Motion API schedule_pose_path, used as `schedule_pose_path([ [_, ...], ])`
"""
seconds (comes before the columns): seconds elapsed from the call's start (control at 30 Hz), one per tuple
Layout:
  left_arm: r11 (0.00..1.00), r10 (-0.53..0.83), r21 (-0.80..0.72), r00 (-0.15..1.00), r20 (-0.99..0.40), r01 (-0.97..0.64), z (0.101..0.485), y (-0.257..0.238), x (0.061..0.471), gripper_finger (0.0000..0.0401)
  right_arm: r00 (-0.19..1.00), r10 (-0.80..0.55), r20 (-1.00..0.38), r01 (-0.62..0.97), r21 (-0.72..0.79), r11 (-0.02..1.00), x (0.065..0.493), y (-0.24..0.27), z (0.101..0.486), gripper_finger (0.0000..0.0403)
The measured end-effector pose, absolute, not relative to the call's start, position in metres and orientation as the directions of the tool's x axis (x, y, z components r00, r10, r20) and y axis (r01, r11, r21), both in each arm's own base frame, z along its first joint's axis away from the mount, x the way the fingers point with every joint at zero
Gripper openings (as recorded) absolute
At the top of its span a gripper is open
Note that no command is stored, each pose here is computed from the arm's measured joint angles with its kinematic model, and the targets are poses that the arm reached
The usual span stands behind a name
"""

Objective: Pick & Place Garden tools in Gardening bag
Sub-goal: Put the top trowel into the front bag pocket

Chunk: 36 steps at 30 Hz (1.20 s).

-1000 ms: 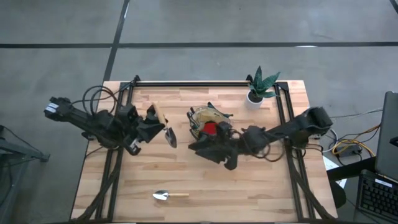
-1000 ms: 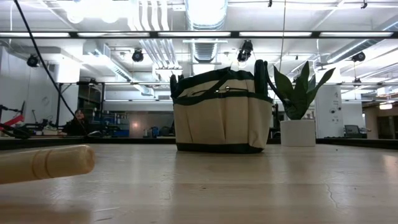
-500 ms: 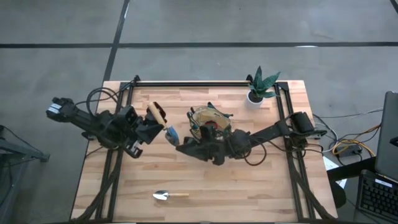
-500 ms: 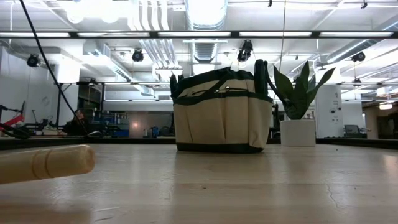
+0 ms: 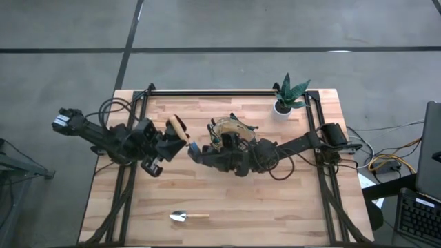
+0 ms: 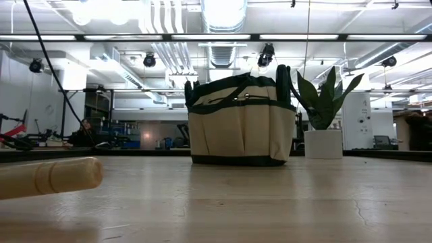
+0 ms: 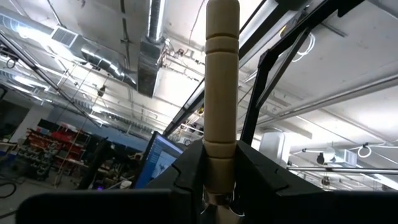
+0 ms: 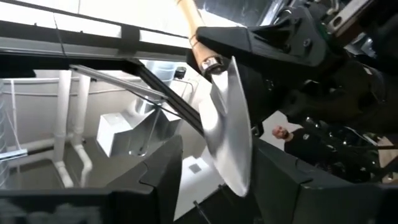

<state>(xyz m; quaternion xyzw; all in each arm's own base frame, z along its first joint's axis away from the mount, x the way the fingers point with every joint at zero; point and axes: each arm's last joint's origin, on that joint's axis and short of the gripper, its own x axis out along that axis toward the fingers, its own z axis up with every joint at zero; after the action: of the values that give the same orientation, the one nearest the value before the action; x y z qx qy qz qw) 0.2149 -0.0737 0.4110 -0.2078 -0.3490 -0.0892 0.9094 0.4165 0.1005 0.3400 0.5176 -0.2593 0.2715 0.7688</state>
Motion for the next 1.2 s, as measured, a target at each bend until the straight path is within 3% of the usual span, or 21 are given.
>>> schedule_pose_path([
  [0.43, 0.902, -0.02, -0.319, 0.767, 0.642, 0.29, 0.408, -0.074, 0.217, 0.0076, 0.727, 0.142, 0.671, -0.677, 0.668, 0.31, 0.418, 0.095, 0.339, 0.0019],
  [0.77, 0.879, -0.031, -0.353, 0.777, 0.628, 0.321, 0.407, -0.075, 0.218, 0.0079, 0.72, 0.168, 0.674, -0.69, 0.666, 0.285, 0.418, 0.096, 0.339, 0.0009],
  [1.2, 0.855, -0.048, -0.423, 0.858, 0.512, 0.3, 0.403, -0.072, 0.213, 0.014, 0.704, 0.206, 0.68, -0.71, 0.66, 0.246, 0.409, 0.096, 0.354, 0.0008],
])
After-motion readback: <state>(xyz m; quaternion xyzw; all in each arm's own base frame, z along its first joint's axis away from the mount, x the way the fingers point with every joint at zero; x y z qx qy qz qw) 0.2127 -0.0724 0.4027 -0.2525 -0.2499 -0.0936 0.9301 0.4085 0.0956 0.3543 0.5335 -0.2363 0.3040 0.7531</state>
